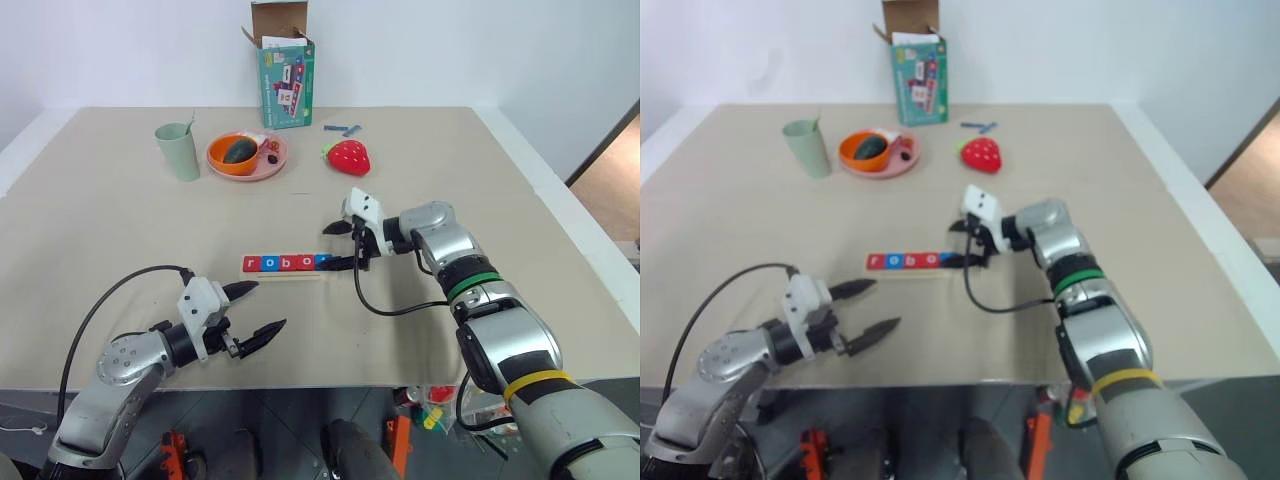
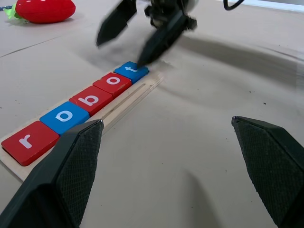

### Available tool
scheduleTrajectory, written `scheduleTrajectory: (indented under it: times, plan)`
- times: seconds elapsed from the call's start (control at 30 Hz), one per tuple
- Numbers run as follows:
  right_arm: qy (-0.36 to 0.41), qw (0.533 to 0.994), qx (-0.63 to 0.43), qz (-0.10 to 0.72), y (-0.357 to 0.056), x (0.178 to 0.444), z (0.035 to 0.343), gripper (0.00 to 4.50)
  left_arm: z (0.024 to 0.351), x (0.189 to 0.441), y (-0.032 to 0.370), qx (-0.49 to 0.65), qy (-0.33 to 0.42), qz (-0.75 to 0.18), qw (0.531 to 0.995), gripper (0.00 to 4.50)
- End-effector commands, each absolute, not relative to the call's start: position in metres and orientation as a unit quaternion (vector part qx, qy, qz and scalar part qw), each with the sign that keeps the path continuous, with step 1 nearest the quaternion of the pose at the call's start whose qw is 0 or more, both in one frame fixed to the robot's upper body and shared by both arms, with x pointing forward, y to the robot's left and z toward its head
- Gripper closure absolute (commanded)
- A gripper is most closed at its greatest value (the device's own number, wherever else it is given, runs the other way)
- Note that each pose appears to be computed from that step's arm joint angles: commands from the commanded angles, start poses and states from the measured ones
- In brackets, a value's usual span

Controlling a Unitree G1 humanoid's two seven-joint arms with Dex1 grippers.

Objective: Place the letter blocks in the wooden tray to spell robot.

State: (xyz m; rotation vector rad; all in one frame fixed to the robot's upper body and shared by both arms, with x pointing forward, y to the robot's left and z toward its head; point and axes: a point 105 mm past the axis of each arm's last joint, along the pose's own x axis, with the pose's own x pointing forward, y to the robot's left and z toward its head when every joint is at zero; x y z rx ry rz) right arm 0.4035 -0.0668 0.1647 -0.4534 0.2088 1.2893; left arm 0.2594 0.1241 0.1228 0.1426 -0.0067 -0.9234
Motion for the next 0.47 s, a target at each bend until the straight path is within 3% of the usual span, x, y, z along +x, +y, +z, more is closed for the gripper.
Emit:
scheduleTrajectory:
  times: [0.03, 0.23, 0.33, 0.47]
  plan:
    - [0.063, 0.792, -0.170, 0.583, -0.081, 0.400, 0.190, 0.02, 0.135, 0.260, 0.128, 0.064, -0.025, -0.432, 0.899, 0.00]
    - [0.077, 0.826, -0.143, 0.539, -0.129, 0.377, 0.179, 0.02, 0.137, 0.273, 0.160, 0.060, -0.016, -0.368, 0.928, 0.00]
    - [0.087, 0.871, -0.142, 0.463, -0.176, 0.362, 0.163, 0.02, 0.141, 0.289, 0.194, 0.090, -0.011, -0.304, 0.948, 0.00]
    - [0.075, 0.904, -0.125, 0.401, -0.191, 0.352, 0.165, 0.02, 0.143, 0.297, 0.211, 0.123, -0.016, -0.267, 0.956, 0.00]
